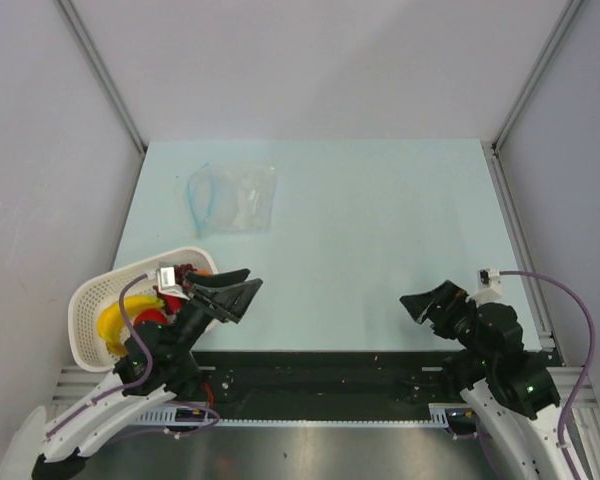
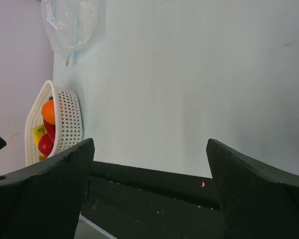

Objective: Open the zip-top bag and remove the fake food

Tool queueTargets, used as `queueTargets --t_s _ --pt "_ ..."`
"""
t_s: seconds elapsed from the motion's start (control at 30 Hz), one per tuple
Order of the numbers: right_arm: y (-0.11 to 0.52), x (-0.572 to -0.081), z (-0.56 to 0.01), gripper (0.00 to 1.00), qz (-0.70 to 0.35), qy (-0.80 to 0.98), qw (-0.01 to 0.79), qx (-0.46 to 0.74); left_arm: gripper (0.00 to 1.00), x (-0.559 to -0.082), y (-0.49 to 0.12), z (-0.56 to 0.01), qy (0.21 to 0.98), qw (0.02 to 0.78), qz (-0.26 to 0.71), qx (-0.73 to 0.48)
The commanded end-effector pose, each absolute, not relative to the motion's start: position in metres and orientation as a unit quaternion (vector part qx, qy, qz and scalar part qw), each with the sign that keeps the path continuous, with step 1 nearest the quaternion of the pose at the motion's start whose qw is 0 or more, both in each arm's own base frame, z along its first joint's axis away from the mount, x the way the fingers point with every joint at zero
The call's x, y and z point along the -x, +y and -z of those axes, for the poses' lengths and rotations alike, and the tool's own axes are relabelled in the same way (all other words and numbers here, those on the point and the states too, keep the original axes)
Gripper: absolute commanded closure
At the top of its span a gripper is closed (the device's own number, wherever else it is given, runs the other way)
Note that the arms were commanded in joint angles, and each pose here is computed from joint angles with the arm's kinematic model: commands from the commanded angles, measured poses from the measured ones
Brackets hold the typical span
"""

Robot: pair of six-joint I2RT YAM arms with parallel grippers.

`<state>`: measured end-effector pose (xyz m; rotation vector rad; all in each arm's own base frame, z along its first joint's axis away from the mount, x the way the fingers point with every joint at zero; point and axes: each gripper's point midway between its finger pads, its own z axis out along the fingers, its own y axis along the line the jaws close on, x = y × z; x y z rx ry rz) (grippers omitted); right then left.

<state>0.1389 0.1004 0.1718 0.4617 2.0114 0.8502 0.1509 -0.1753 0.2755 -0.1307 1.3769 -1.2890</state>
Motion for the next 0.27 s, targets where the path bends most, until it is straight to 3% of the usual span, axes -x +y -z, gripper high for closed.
queueTargets --t_s 0.0,0.23 --pt "0.128 -0.144 -0.173 0.00 -0.404 0.796 0.425 -0.153 0.00 -0.136 -0.171 -0.286 0.530 0.568 0.625 0.078" --pt "0.145 -0.146 -0.189 0.00 -0.454 0.774 0.420 -0.133 0.00 -0.134 -0.170 -0.295 0.512 0.577 0.632 0.074"
